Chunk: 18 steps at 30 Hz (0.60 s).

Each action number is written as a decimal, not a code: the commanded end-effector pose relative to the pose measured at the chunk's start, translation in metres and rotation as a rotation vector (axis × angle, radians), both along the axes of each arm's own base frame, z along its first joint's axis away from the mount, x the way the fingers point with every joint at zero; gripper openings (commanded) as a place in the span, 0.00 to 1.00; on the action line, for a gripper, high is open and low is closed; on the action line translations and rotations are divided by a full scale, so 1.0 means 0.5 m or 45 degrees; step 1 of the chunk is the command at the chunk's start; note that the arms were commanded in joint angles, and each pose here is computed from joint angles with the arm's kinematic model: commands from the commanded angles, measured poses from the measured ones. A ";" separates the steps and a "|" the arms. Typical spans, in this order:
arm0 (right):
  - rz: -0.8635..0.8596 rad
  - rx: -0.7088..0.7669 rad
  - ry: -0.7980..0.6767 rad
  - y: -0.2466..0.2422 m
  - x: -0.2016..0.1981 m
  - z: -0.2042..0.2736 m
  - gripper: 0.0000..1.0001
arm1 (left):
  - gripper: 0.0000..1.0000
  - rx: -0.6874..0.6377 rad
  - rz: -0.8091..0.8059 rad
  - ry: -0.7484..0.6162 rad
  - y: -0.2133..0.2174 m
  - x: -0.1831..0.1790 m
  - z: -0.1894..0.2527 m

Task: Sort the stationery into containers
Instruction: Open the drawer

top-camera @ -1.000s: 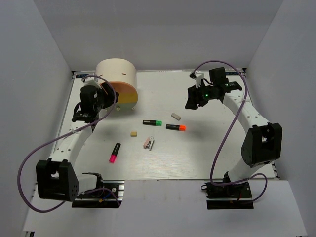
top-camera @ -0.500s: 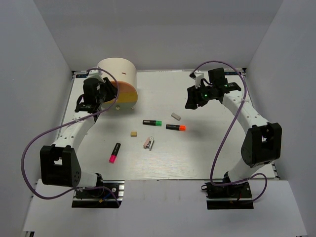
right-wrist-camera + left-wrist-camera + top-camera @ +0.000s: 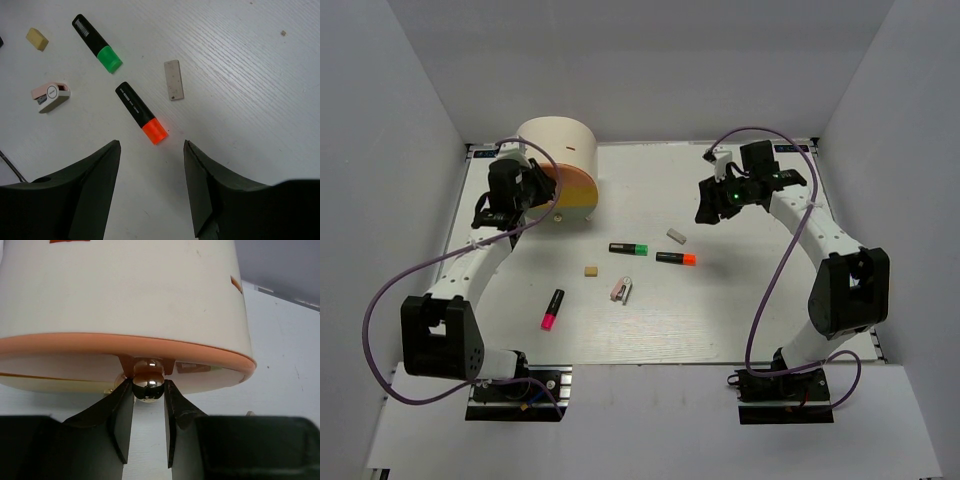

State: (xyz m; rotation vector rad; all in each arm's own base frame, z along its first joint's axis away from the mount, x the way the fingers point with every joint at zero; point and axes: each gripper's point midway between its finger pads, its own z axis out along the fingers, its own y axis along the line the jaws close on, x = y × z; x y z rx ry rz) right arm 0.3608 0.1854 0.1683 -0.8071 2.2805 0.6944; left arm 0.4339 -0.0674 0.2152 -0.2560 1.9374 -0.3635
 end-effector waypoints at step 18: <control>0.210 0.038 -0.112 0.048 -0.032 0.020 0.73 | 0.65 -0.018 -0.053 -0.054 -0.003 -0.134 0.010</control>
